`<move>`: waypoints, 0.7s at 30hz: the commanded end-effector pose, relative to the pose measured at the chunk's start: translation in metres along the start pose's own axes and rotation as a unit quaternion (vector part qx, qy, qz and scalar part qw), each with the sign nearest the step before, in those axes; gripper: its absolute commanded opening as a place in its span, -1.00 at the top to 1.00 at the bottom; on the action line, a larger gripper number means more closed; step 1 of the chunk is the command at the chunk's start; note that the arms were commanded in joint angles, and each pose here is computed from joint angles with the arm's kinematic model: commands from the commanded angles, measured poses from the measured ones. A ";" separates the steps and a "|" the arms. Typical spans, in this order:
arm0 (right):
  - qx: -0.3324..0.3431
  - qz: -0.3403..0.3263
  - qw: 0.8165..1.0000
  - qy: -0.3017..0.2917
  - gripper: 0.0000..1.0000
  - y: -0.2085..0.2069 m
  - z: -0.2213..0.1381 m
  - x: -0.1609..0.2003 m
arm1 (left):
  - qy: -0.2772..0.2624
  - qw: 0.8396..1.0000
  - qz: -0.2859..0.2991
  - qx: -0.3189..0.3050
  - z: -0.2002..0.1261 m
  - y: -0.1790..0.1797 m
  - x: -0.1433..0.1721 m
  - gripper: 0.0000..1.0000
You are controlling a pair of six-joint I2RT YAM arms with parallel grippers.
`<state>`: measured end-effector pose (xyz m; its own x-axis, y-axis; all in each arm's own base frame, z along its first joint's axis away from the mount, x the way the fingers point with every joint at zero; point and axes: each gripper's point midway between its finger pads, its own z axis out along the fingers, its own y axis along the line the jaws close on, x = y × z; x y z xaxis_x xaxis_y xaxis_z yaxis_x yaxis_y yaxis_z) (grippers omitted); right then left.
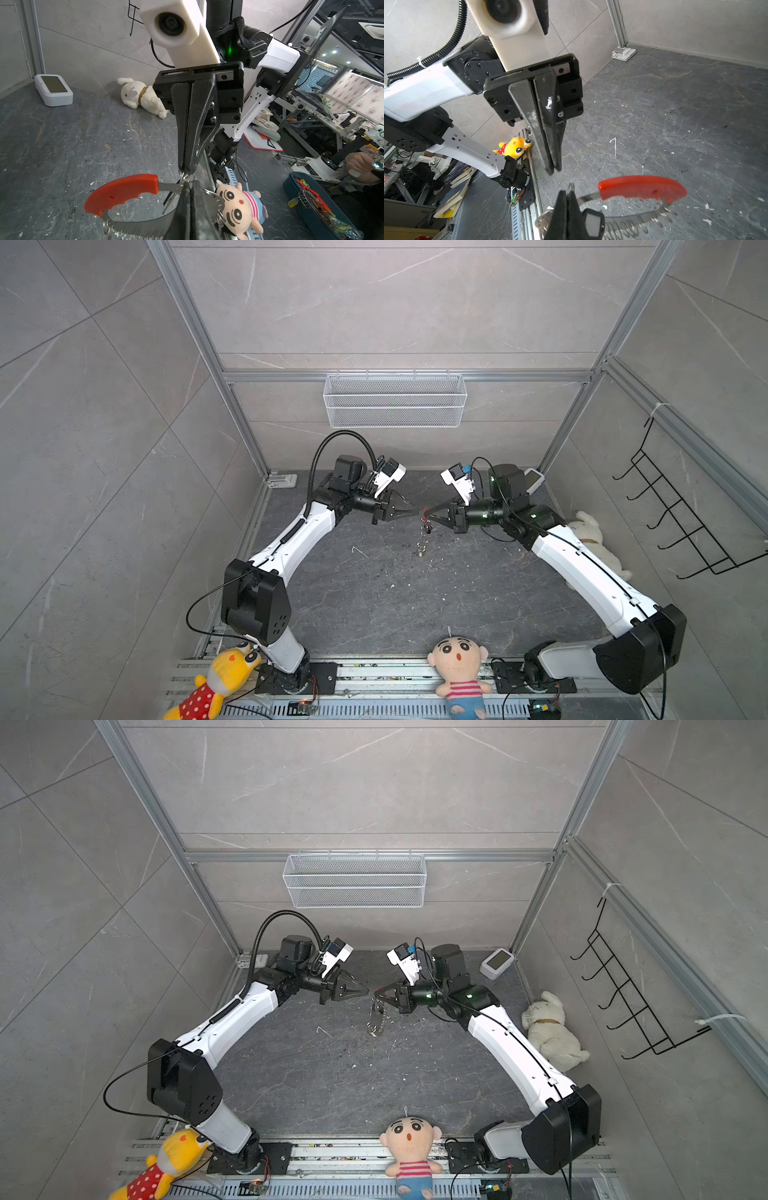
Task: Attach keys to a key ring
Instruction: Insert the key into the keyring.
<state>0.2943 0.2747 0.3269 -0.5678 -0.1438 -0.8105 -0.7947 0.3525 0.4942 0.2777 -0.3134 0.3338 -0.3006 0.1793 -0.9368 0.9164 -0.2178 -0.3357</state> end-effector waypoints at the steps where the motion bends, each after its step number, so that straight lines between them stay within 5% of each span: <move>1: -0.021 -0.035 0.999 -0.020 1.00 0.019 -0.006 -0.019 | -0.006 0.999 0.008 0.033 0.003 -0.009 -0.004 1.00; 21: -0.035 -0.033 0.999 -0.016 1.00 0.024 -0.001 -0.021 | -0.003 0.999 0.004 0.048 0.010 -0.009 -0.004 1.00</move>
<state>0.2918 0.2782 0.3363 -0.5516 -0.1424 -0.8219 -0.8085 0.3336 0.4848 0.2709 -0.3223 0.3241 -0.3302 0.1941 -0.9238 0.8856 -0.2749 -0.3743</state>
